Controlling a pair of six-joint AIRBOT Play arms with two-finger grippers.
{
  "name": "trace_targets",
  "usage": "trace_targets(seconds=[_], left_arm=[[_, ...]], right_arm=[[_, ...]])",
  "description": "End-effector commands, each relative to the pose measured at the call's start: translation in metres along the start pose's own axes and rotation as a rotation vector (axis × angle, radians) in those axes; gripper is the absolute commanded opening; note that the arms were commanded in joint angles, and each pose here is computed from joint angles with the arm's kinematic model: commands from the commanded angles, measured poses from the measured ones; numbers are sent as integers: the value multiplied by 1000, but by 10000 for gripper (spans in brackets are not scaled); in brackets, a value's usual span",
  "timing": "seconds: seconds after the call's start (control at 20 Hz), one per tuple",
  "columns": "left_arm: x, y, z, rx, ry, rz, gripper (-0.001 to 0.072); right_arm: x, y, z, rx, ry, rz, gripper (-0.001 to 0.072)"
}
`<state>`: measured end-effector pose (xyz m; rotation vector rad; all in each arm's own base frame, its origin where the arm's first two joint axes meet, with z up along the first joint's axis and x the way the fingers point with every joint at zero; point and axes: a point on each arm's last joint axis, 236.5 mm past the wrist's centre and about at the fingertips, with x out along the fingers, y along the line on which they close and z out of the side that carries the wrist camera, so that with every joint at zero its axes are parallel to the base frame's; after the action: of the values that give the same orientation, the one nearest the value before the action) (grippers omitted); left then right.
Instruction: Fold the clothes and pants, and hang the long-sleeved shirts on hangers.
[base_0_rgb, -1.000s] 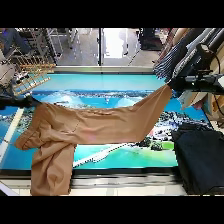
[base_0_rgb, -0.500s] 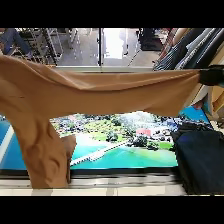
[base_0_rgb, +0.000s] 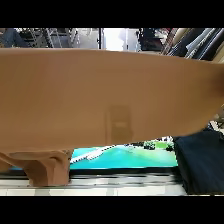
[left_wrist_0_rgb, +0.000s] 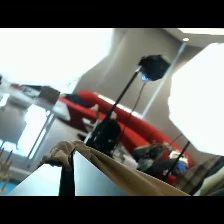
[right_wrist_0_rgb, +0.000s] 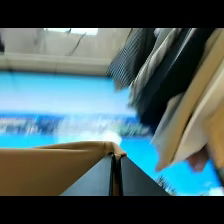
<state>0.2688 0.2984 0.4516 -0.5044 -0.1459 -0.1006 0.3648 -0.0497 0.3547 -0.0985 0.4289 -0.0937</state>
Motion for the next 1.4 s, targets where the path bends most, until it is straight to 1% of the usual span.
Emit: trace_targets(seconds=[0.0, 0.1, 0.25, 0.4, 0.65, 0.85, 1.0, 1.1, 1.2, 1.35], left_arm=[[18, 76, -68, -121, 172, 155, 15], [38, 93, -106, -221, 227, 115, 15], [59, 111, -153, -266, 303, 77, 14], [81, 115, -182, -296, 355, 34, 15], [89, 117, -184, -300, 344, 39, 14], [86, 133, -177, -297, 308, 86, 14], [107, 162, -208, -272, 356, 186, 15], [133, 173, -249, -290, 419, 196, 16], [167, 188, -292, -331, 441, 211, 16], [217, 228, -345, -378, 359, 322, 16]], right_arm=[[68, 19, -69, 65, 256, 76, 17], [91, 24, -95, 93, 321, 91, 17], [101, 35, -123, 114, 389, 126, 17], [104, 37, -133, 116, 411, 127, 17], [94, 37, -136, 112, 435, 131, 17], [92, 38, -136, 113, 435, 132, 17], [138, 42, -165, 158, 518, 138, 17], [188, 48, -181, 202, 512, 149, 17], [249, 60, -193, 294, 452, 175, 17], [326, 66, -201, 450, 293, 160, 17]])
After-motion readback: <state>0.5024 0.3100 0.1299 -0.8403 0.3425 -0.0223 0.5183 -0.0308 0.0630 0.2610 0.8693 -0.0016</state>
